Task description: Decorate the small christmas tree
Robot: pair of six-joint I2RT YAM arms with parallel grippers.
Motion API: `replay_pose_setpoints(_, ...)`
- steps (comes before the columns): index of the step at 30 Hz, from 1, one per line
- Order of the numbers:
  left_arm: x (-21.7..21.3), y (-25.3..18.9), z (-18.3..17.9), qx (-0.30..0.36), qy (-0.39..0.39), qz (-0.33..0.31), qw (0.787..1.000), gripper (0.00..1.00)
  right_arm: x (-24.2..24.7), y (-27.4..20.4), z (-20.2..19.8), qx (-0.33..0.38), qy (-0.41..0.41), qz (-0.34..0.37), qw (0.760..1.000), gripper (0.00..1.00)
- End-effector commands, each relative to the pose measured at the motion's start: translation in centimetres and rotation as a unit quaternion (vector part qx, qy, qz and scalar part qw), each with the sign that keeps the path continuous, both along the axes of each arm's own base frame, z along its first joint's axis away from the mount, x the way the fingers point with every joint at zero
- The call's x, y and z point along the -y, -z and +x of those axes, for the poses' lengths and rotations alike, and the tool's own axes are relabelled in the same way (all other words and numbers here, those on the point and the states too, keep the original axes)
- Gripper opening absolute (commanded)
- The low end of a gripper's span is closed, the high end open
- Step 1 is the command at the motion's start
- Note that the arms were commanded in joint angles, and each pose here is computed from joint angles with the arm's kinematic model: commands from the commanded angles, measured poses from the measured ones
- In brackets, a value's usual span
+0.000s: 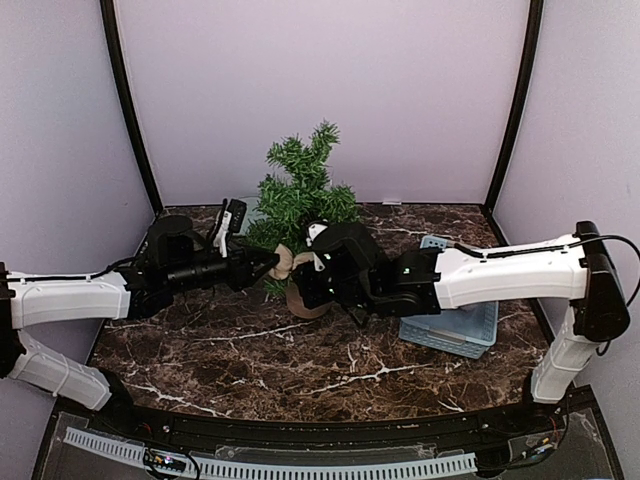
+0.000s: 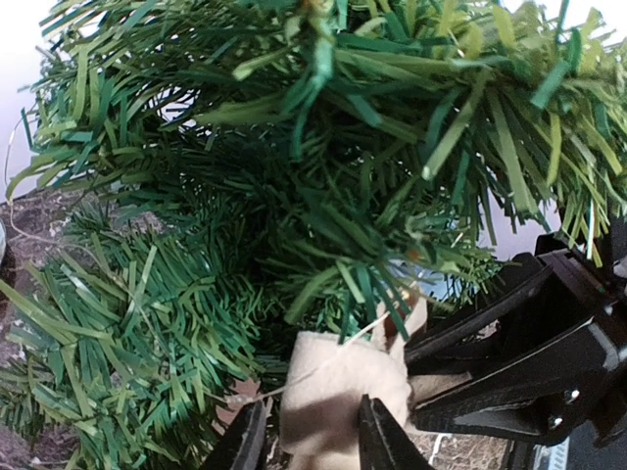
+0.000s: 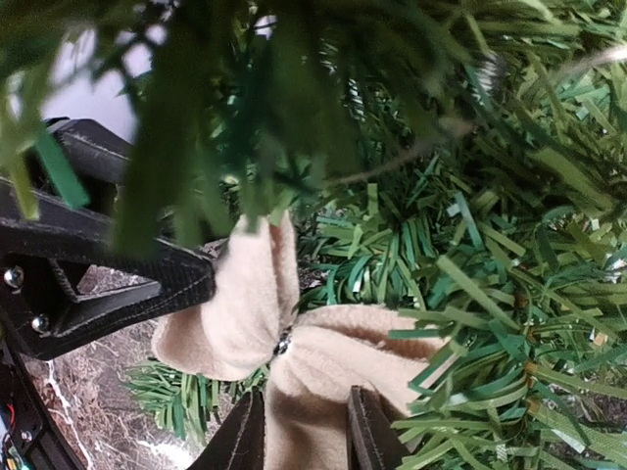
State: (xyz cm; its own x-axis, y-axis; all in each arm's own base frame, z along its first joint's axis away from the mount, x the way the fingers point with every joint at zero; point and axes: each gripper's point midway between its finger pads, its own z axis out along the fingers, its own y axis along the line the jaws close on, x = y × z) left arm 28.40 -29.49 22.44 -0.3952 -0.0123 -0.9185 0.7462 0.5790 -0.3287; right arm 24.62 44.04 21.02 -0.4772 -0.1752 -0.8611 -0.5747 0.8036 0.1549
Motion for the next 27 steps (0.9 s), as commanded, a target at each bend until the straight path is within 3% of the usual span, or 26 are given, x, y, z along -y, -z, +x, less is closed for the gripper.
replay_pose_setpoints(1,-0.1,-2.5,-0.2,0.029,0.001,-0.018,0.999,0.36,-0.1,-3.6,-0.4,0.02,-0.015,0.062,0.998,0.33)
replay_pose_setpoints(11,-2.0,-3.6,-1.7,0.043,-0.014,-0.017,0.999,0.45,1.3,-6.8,-2.3,0.051,-0.06,0.104,0.992,0.46)
replay_pose_setpoints(19,-3.0,-2.4,-3.1,0.025,-0.015,-0.022,0.999,0.5,4.7,-7.8,-5.0,0.048,-0.097,0.126,0.986,0.47)
replay_pose_setpoints(22,-3.3,-1.9,-3.5,0.017,-0.016,-0.023,0.999,0.52,7.8,-7.4,-4.9,0.032,-0.068,0.12,0.99,0.49)
replay_pose_setpoints(27,-4.2,-2.2,-3.4,0.008,-0.037,-0.038,0.999,0.55,16.7,-4.6,-1.0,-0.026,0.065,0.094,0.993,0.49)
